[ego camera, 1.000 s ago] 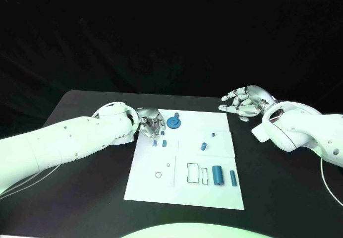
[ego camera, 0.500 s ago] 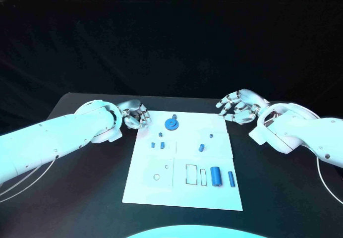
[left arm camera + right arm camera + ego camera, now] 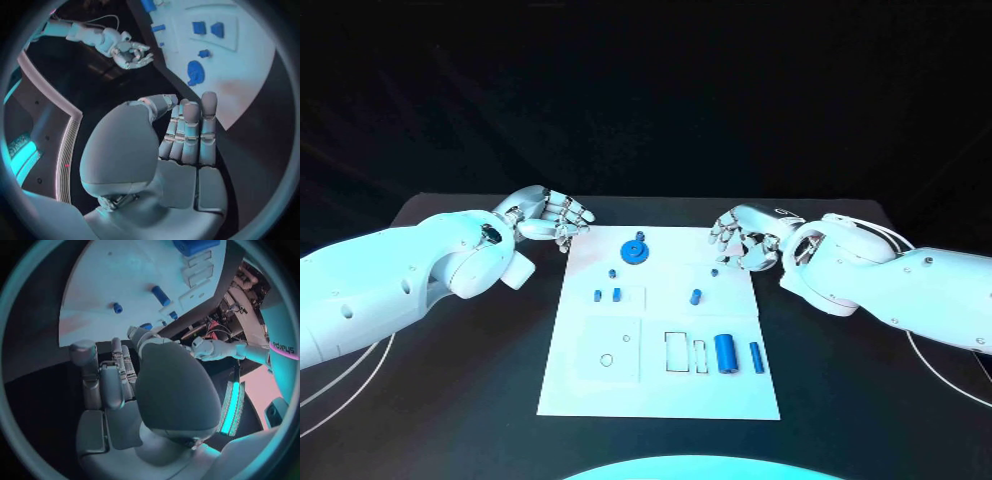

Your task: Assemble the parts on the task board

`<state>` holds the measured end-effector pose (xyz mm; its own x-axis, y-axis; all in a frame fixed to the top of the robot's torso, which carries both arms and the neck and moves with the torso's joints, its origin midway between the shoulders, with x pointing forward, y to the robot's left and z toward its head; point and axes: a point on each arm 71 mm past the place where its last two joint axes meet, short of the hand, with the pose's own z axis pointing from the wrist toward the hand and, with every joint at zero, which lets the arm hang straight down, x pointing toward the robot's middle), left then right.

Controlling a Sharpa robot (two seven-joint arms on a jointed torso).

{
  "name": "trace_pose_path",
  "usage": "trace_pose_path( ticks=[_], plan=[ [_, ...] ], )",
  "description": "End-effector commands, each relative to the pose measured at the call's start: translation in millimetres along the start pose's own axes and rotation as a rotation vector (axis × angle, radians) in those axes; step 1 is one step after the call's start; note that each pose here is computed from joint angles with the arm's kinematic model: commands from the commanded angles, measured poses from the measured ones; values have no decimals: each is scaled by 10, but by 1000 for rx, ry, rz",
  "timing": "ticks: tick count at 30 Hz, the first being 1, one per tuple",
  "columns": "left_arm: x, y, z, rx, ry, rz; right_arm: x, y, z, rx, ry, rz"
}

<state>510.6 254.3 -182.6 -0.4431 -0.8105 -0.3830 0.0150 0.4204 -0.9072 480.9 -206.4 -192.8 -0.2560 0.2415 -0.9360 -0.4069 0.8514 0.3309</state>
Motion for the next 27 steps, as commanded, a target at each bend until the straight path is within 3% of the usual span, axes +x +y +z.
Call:
trace_pose_path(
  ticks=[1,11,27],
  plan=[
    [-19,-105,-37,107,-48,-261,70,13,18,13,48,-153],
    [37,-173,-112,146,-35,-339,168,41,34,35,88,-198],
    [43,-207,-133,183,-23,-428,299,36,45,46,128,-196]
  ],
)
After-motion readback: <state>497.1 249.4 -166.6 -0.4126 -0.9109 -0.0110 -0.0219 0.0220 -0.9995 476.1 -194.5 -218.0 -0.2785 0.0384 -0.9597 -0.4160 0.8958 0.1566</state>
